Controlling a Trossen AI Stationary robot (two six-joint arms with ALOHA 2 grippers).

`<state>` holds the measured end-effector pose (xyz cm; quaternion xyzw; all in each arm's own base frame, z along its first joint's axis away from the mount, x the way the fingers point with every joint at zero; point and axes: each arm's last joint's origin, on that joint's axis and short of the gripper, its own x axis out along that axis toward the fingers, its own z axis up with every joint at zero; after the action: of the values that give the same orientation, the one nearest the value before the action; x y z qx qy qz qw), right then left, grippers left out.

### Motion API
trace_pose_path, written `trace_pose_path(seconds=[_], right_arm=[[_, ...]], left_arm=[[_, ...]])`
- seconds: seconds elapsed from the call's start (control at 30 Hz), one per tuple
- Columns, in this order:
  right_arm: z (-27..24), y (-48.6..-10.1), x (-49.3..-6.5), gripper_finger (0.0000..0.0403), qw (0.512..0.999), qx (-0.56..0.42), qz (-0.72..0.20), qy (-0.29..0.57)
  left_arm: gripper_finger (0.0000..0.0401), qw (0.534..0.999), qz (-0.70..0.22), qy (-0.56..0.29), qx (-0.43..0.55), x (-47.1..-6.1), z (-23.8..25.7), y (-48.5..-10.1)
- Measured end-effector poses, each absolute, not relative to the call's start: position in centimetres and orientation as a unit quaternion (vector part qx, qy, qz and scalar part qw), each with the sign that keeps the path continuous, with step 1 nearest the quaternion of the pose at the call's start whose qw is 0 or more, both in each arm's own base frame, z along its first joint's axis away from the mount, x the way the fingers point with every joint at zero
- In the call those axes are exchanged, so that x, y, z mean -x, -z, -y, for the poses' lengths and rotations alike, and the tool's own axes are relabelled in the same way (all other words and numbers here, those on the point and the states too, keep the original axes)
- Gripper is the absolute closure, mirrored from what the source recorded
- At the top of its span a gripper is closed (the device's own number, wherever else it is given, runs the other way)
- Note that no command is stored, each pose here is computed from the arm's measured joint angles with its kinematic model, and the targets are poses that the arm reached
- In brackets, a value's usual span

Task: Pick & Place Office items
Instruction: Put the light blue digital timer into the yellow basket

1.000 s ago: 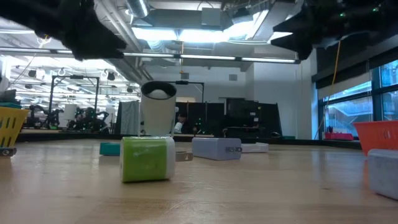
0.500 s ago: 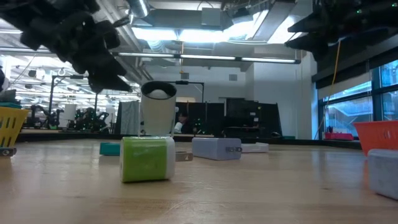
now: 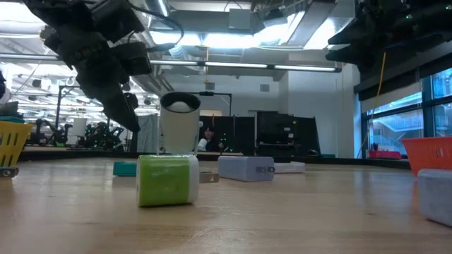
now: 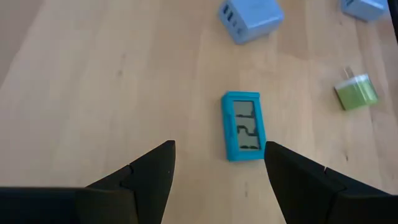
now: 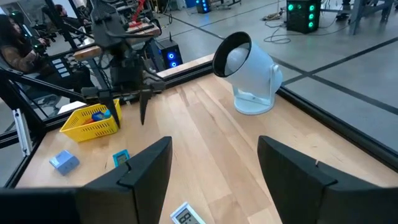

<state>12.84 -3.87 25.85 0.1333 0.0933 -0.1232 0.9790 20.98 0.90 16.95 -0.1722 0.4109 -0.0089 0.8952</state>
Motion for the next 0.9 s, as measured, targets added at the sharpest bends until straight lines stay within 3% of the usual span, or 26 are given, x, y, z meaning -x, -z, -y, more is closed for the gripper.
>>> trace_pose_path(seconds=[0.5,0.9], right_arm=[[3.8,-25.7,-12.8,0.0163,0.977,-0.148,-0.098,0.121],[3.8,-25.5,-12.8,0.0163,0.975,-0.15,-0.11,0.122]], left_arm=[[0.0159,0.882,-0.468,-0.033,0.048,-24.2,3.1,-16.1],[0.0159,0.861,-0.507,-0.027,0.042,-26.1,5.6,-16.2]])
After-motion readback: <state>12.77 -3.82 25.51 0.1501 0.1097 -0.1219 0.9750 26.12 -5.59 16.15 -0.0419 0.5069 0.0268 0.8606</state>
